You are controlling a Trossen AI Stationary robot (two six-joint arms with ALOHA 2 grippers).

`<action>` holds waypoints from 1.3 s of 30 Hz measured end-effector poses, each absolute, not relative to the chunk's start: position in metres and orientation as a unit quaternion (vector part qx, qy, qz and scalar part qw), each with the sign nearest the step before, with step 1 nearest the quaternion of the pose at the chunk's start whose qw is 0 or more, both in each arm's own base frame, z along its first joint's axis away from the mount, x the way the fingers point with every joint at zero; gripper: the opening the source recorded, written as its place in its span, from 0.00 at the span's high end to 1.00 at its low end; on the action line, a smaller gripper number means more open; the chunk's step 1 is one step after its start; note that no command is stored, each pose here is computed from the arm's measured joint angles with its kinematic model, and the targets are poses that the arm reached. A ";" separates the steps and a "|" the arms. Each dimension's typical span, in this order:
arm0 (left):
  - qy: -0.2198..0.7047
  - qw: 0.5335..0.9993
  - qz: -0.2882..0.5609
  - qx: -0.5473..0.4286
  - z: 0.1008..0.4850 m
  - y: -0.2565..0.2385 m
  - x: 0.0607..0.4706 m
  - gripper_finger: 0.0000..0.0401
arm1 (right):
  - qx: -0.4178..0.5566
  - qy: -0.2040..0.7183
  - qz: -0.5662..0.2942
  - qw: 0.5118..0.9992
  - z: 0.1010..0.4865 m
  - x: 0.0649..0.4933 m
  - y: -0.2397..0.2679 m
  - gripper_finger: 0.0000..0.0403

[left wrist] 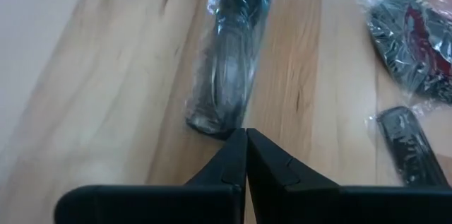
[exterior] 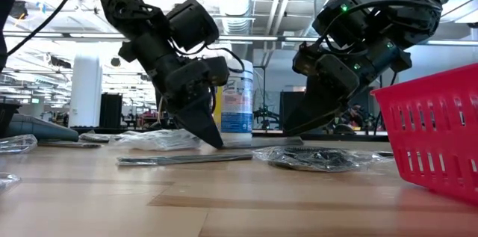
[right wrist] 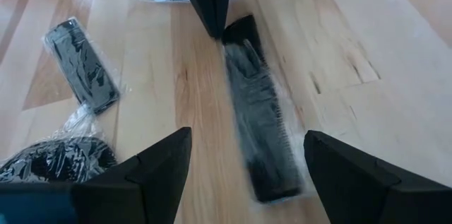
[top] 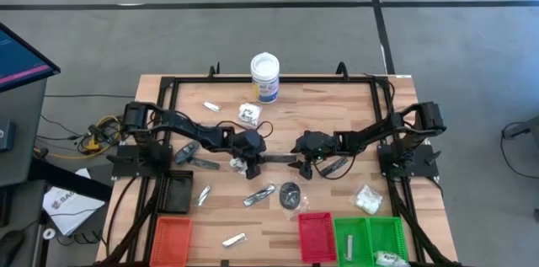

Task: Pick & Place Travel size toiletries
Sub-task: Put the black comb into the red bin

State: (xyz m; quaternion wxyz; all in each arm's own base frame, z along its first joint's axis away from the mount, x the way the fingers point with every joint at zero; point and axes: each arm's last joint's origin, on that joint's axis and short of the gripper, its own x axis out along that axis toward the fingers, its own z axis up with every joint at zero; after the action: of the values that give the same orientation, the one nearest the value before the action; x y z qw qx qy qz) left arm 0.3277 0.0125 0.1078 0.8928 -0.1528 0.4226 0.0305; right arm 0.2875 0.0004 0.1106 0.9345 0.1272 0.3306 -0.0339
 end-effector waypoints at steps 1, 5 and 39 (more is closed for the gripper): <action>0.423 0.892 0.029 -0.157 0.107 0.012 0.328 1.00 | 0.127 0.331 -0.034 0.935 0.111 0.287 0.001 0.34; 0.425 0.889 0.025 -0.170 0.105 0.012 0.331 1.00 | 0.127 0.330 -0.034 0.935 0.111 0.288 0.001 0.34; 0.435 0.884 0.032 -0.165 0.102 0.012 0.329 1.00 | 0.211 0.402 0.030 0.891 0.089 0.310 -0.009 0.49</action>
State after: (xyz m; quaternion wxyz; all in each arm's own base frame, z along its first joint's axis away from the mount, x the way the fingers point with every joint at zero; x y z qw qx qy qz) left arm 0.3287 0.0117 0.1020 0.8845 -0.1654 0.4351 0.0322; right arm 0.3099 -0.0088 0.0887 0.8905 0.2109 0.4020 0.0299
